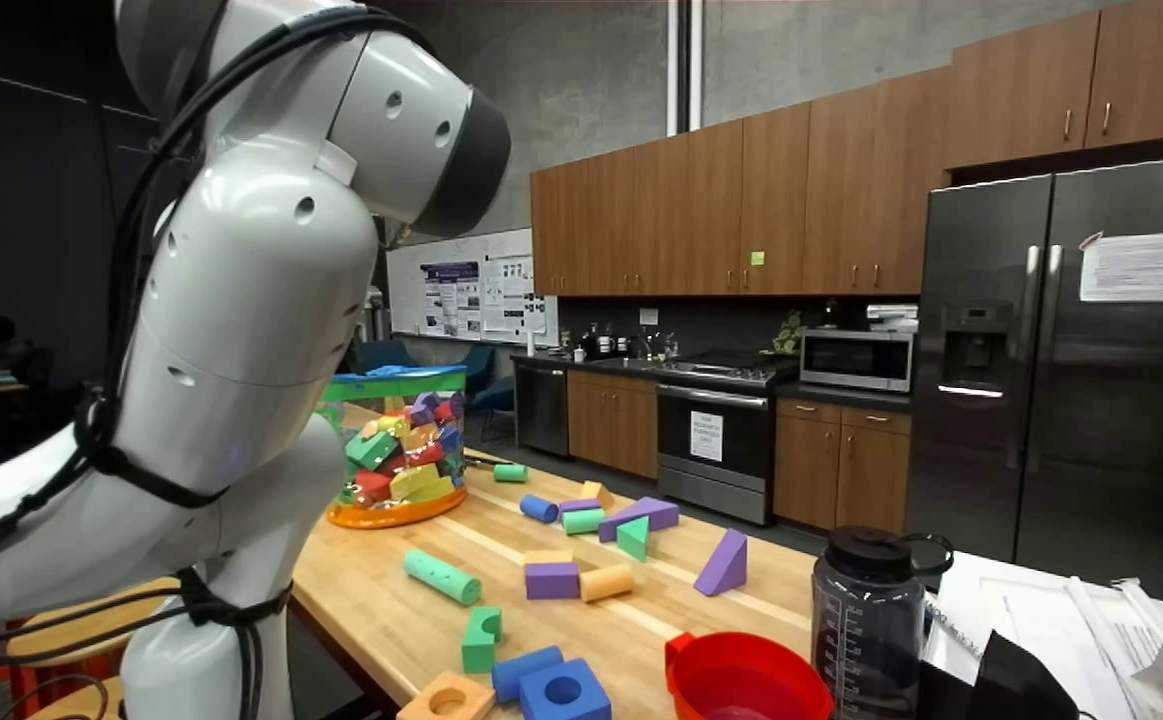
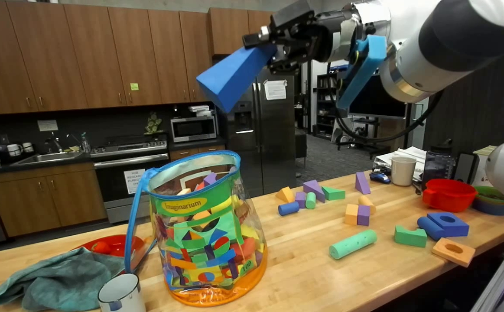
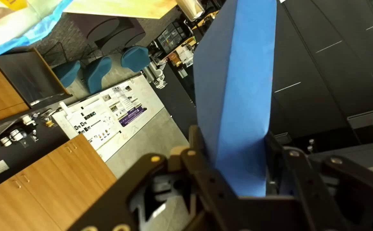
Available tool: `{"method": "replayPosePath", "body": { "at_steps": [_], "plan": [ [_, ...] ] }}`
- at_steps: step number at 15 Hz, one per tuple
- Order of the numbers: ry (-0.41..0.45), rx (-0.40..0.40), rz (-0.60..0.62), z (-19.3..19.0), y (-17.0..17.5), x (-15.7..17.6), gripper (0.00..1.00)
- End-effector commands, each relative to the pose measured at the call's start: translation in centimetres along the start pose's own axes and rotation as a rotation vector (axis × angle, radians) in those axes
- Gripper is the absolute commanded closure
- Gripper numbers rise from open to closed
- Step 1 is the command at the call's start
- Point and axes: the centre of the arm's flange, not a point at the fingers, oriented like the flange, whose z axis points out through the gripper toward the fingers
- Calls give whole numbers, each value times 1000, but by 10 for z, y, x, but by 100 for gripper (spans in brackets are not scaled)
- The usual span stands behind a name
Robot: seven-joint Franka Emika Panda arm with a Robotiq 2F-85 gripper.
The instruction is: Put the blue triangle into the bag
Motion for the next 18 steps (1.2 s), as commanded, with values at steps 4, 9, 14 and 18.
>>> {"method": "replayPosePath", "body": {
  "at_steps": [4,9,14,18],
  "plan": [
    [108,-111,28,58,44,39,82],
    [157,-172,4,90,46,90,82],
    [194,-216,-12,114,51,117,82],
    [242,-289,-14,120,76,138,82]
  ]
}}
